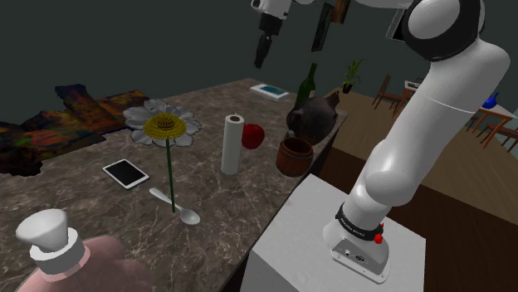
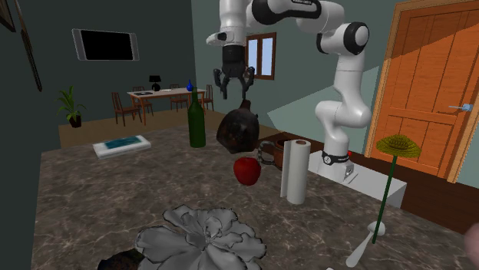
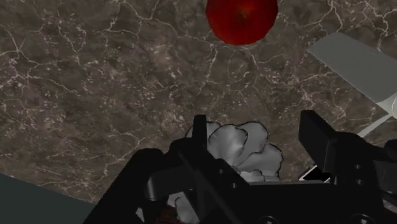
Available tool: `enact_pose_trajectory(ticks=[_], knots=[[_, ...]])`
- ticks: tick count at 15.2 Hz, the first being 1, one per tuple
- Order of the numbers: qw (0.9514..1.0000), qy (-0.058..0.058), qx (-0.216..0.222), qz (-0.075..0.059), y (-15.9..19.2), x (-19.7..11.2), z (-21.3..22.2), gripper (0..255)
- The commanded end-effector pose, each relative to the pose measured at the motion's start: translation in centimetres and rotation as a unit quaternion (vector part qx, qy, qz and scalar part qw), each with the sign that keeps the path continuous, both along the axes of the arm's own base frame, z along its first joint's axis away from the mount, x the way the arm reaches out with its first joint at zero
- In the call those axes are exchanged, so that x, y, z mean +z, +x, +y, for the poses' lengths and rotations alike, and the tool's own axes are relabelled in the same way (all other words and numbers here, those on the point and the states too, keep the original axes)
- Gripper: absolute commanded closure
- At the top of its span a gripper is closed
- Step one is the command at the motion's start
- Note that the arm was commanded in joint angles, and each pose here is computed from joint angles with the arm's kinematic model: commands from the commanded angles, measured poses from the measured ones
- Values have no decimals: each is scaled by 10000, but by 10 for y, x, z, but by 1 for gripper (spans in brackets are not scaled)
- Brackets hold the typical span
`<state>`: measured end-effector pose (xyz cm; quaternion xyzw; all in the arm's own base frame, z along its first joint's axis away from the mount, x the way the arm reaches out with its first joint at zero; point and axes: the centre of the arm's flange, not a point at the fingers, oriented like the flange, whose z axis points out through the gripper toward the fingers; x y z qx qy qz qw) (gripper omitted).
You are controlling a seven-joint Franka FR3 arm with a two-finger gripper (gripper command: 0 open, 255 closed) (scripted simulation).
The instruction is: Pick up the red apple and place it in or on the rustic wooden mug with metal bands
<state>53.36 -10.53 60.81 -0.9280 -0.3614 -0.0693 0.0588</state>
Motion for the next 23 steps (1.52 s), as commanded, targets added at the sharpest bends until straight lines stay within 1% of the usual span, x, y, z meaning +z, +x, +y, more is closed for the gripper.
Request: enact_pose_trajectory(ticks=[1,2,9,17,18,23], knots=[[9766,1589,1248,-741,-8,-4,-60,0],[9719,1749,1355,-807,-8,-6,-67,0],[9719,1749,1355,-807,-2,-40,-46,0],[9719,1749,1355,-807,-2,-40,-46,0],[9719,1749,1355,-807,-2,-40,-46,255],[9719,1749,1355,-807,-2,-40,-46,255]])
